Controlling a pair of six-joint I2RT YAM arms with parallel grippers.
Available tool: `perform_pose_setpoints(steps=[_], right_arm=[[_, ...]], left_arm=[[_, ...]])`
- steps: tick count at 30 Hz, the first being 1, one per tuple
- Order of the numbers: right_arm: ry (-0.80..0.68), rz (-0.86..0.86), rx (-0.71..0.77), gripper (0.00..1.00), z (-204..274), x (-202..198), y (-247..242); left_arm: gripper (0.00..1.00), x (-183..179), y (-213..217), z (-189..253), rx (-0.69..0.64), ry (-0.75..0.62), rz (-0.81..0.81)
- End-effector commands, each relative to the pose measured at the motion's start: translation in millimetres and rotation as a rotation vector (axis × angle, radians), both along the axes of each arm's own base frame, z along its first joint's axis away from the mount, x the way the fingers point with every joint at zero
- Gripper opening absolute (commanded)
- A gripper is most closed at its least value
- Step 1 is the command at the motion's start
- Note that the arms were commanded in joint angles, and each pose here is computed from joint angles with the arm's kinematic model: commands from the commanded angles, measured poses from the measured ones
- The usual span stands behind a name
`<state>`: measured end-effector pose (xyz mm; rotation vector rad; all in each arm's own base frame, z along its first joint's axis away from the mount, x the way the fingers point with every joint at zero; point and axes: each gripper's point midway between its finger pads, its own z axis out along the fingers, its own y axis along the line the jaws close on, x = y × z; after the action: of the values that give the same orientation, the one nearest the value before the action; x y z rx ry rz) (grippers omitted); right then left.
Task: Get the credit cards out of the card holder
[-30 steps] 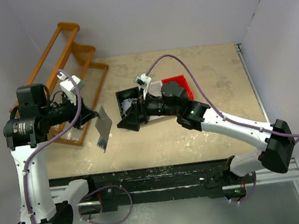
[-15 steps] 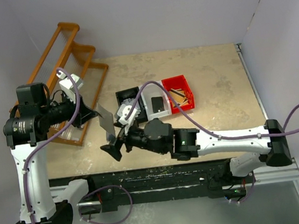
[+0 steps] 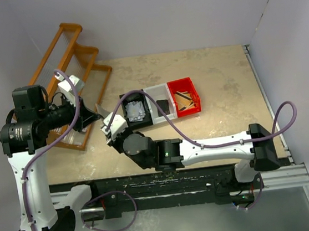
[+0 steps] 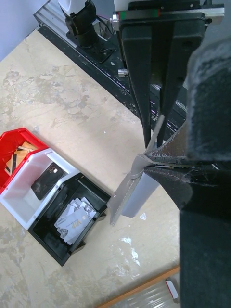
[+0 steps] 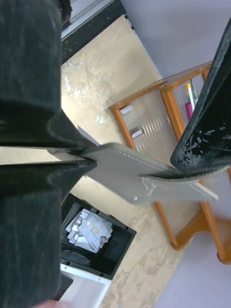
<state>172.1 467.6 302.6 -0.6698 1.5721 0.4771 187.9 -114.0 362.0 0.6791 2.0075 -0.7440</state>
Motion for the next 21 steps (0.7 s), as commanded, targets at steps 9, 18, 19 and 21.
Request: perform_pose_setpoints(steps=[9,18,19,21], right_arm=[[0.056,0.093,0.237,0.00,61.8,-15.9,-43.1],[0.296,0.522,0.344,0.00,66.5,-12.9,-69.7],[0.312,0.572,0.350,0.00,68.8,-15.4,-72.9],[0.343,0.653,0.352,0.00,70.3,-19.9,-77.6]], left_arm=[[0.00,-8.4,-12.3,22.5,-0.063,-0.052,-0.070],[0.92,-19.6,-18.0,13.7,-0.044,-0.097,-0.190],[0.96,-22.1,-19.0,11.6,-0.046,-0.098,-0.204],[1.00,-28.1,-21.3,9.4,-0.051,-0.110,-0.233]])
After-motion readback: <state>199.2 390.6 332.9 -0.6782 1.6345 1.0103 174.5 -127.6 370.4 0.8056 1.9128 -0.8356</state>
